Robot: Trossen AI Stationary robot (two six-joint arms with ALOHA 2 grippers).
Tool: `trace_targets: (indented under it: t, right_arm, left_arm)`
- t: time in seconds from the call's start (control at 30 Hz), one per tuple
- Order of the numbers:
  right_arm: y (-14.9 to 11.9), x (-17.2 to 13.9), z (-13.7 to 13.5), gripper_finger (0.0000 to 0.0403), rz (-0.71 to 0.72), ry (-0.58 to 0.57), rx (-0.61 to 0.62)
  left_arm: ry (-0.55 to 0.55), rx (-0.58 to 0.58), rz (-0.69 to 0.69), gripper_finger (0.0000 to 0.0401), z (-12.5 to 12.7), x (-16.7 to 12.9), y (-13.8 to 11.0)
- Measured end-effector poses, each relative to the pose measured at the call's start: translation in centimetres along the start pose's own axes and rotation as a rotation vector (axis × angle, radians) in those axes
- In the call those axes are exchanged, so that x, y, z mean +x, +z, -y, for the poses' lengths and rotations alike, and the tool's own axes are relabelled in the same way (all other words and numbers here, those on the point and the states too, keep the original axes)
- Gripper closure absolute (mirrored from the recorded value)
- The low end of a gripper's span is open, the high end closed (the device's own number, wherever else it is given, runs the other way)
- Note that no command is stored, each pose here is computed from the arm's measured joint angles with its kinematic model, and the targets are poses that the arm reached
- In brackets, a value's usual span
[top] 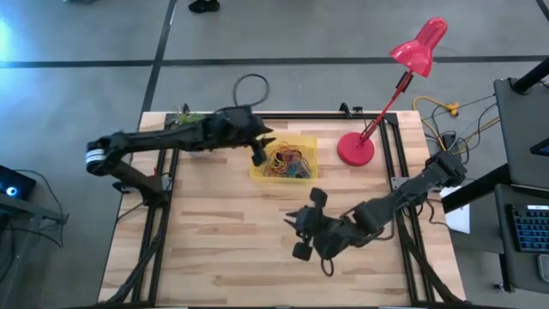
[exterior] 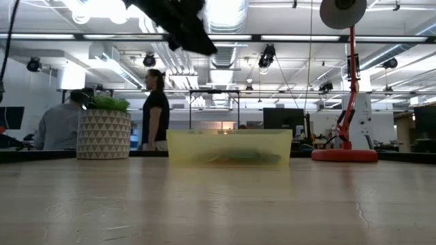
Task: Pick and place rubber bands into bin
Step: Return to Home Position
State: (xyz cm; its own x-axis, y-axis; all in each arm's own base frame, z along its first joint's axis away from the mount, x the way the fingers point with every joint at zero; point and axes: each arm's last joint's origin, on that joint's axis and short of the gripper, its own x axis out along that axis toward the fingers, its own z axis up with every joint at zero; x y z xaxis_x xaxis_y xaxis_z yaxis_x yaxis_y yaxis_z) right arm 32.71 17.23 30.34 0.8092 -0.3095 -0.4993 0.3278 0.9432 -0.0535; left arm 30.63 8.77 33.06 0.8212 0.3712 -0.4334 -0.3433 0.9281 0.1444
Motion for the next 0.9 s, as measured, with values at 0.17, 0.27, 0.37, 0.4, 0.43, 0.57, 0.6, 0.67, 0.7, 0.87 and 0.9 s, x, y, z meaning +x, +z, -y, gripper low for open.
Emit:
trace_targets:
  t: [0.17, 0.27, 0.37, 0.4, 0.43, 0.57, 0.6, 0.67, 0.7, 0.87, 0.9]
  right_arm:
    - [3.1, -2.2, 3.2, 0.0346, 0.046, -0.020, 0.057]
    - [3.2, -3.3, 5.7, 0.0346, 0.053, -0.044, 0.048]
    - [2.7, -4.2, 8.5, 0.0346, 0.044, -0.003, 0.052]
    - [2.5, -4.5, 9.5, 0.0346, 0.050, 0.037, 0.058]
    - [2.2, -4.7, 10.3, 0.0346, 0.062, 0.079, 0.063]
    - [1.0, -5.1, 13.1, 0.0346, 0.216, 0.316, 0.052]
    - [0.5, -5.4, 13.8, 0.0346, 0.256, 0.362, 0.043]
    - [-0.7, -5.7, 15.0, 0.0346, 0.312, 0.406, 0.043]
    - [-1.4, -5.9, 15.5, 0.0346, 0.328, 0.403, 0.049]
    - [-5.2, -6.7, 17.4, 0.0346, 0.327, 0.383, 0.039]
    - [-5.8, -7.0, 17.7, 0.0346, 0.338, 0.390, 0.039]
  left_arm:
    - [-0.050, -0.102, 0.122, 0.0289, -0.3, -4.6, 1.6]
    - [-0.056, -0.160, 0.176, 0.0289, -0.7, -6.6, 1.8]
    - [-0.066, -0.257, 0.202, 0.0289, -0.8, -8.1, 1.5]
    - [-0.070, -0.296, 0.195, 0.0289, -0.9, -8.5, 1.3]
    - [-0.076, -0.343, 0.188, 0.0289, -0.9, -8.7, 1.0]
    - [-0.094, -0.531, 0.177, 0.0289, -0.8, -9.0, 0.0]
    - [-0.095, -0.551, 0.174, 0.0289, -0.8, -9.0, -0.3]
    - [-0.115, -0.551, 0.181, 0.0289, -0.7, -9.1, -0.6]
    - [-0.153, -0.492, 0.201, 0.0289, -0.4, -9.1, -0.6]
    - [-0.466, -0.115, 0.449, 0.0289, 2.1, -9.2, -0.9]
    - [-0.491, -0.077, 0.483, 0.0289, 2.4, -9.1, -1.3]
